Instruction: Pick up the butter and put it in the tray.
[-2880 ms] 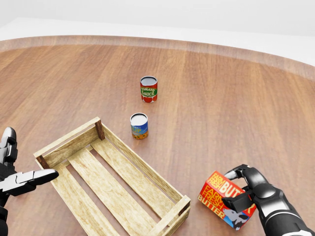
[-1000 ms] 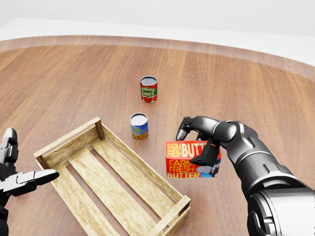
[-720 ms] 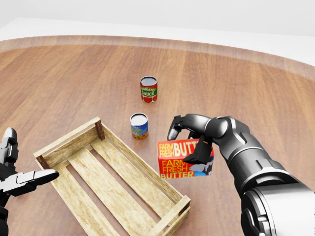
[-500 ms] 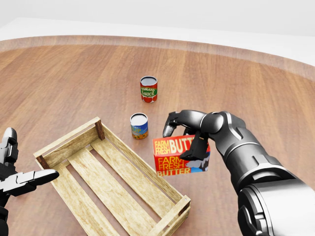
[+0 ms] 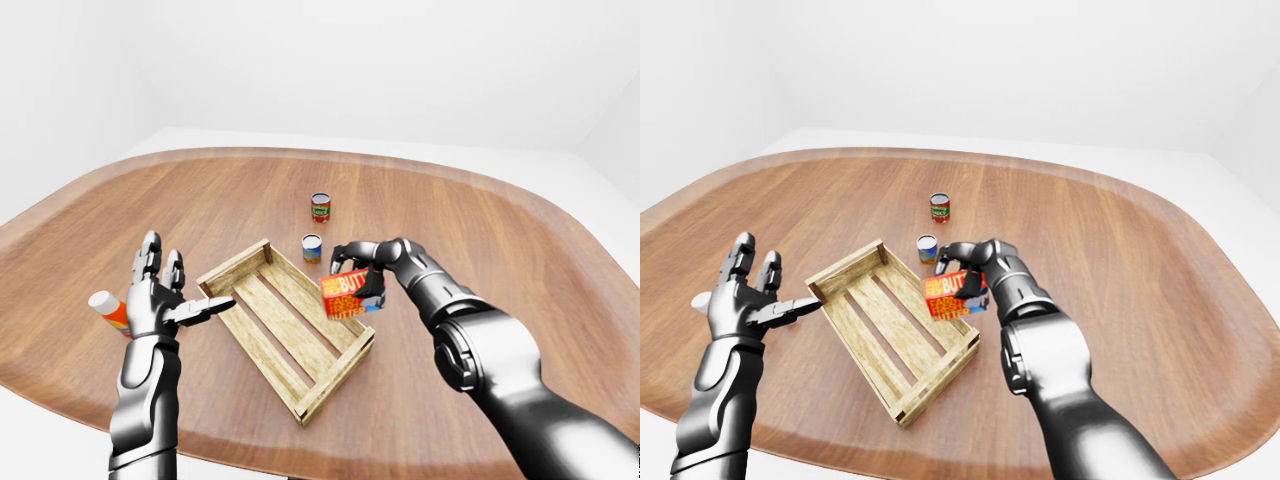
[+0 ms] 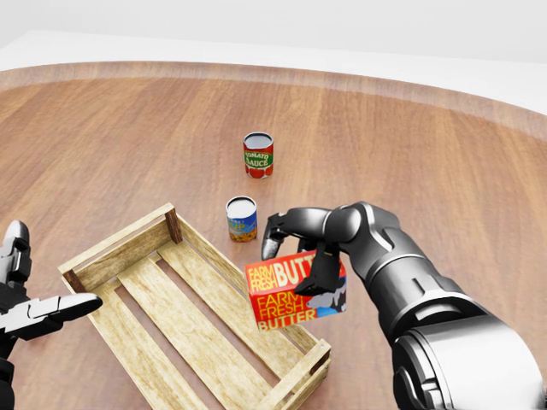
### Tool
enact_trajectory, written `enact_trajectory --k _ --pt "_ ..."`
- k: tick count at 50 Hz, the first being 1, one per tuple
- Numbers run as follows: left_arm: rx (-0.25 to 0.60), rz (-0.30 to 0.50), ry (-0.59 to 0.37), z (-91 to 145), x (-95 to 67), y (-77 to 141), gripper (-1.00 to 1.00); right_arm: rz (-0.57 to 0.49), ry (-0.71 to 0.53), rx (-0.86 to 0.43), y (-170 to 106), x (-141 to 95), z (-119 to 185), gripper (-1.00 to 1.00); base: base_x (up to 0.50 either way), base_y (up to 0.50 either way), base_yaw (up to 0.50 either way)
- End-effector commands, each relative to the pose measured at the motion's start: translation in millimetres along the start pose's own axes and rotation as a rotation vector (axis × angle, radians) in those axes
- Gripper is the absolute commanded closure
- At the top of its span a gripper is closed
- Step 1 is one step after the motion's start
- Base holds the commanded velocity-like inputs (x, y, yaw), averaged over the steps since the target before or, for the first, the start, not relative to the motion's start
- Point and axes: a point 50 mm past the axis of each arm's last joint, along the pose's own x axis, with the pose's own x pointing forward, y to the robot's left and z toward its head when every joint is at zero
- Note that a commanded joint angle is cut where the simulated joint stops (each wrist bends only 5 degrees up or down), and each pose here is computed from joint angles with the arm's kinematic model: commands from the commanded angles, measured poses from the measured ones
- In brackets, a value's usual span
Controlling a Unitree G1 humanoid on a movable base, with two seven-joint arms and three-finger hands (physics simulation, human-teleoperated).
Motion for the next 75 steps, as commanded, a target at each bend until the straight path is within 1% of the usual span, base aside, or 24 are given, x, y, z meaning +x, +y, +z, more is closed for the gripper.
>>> enact_trajectory --k 1,17,26,29,34,38,41,43,46,51,54,56,61,63,71,75 --pt "0.003 -0.001 -0.019 4.5 0.2 -1.2 -1.00 0.041 -0.042 0.016 9.0 5.4 11.4 1.00 0.00 0.00 0.00" --pt "-0.003 0.002 -0.009 2.4 2.5 -0.9 -1.00 0.103 -0.094 -0.020 17.0 9.7 37.3 1.00 0.00 0.00 0.00" --pt "-0.005 0.002 -0.009 2.3 2.0 -0.8 -1.00 0.111 -0.138 -0.025 15.6 8.8 54.1 1.00 0.00 0.00 0.00" --pt "-0.002 0.001 0.008 -1.8 2.2 -0.9 -1.00 0.118 -0.155 -0.022 14.9 8.0 59.2 1.00 0.00 0.00 0.00" --pt "-0.001 0.000 0.011 -2.5 2.0 -0.5 -1.00 0.134 -0.163 -0.035 18.5 9.3 64.9 1.00 0.00 0.00 0.00" --pt "-0.001 0.000 -0.010 2.6 0.7 -0.6 -1.00 0.142 -0.171 -0.042 19.7 9.5 68.9 1.00 0.00 0.00 0.00" --pt "-0.002 0.000 0.007 -1.6 0.8 0.0 -1.00 0.147 -0.178 -0.044 20.7 9.7 71.6 1.00 0.00 0.00 0.00" --pt "-0.002 0.000 -0.003 0.8 0.8 0.0 -1.00 0.149 -0.183 -0.044 21.6 10.0 73.3 1.00 0.00 0.00 0.00" --pt "-0.002 0.000 0.005 -1.1 0.2 0.2 -1.00 0.157 -0.188 -0.039 24.5 11.3 74.3 1.00 0.00 0.00 0.00" --pt "-0.001 0.000 -0.012 2.9 -0.2 -0.2 -1.00 0.170 -0.189 -0.028 29.6 13.6 72.6 1.00 0.00 0.00 0.00" --pt "-0.002 0.000 0.002 -0.7 -0.8 0.2 -1.00 0.180 -0.178 -0.033 33.4 15.4 69.7 1.00 0.00 0.00 0.00" --pt "0.000 0.000 -0.011 2.7 -0.2 -0.2 -1.00 0.185 -0.170 -0.038 35.3 16.3 68.2 1.00 0.00 0.00 0.00" --pt "0.000 0.001 0.003 -0.8 -0.4 0.2 -1.00 0.175 -0.167 -0.034 38.3 18.2 66.8 1.00 0.00 0.00 0.00" --pt "0.001 0.001 -0.011 2.7 0.3 0.0 -1.00 0.178 -0.170 -0.030 40.5 19.1 67.0 1.00 0.00 0.00 0.00" --pt "-0.002 0.000 -0.002 0.3 -0.6 0.3 -1.00 0.189 -0.172 -0.025 45.6 21.1 67.3 1.00 0.00 0.00 0.00" --pt "-0.001 0.000 -0.016 3.8 0.0 -0.2 -1.00 0.199 -0.170 -0.027 49.6 22.7 67.2 1.00 0.00 0.00 0.00"
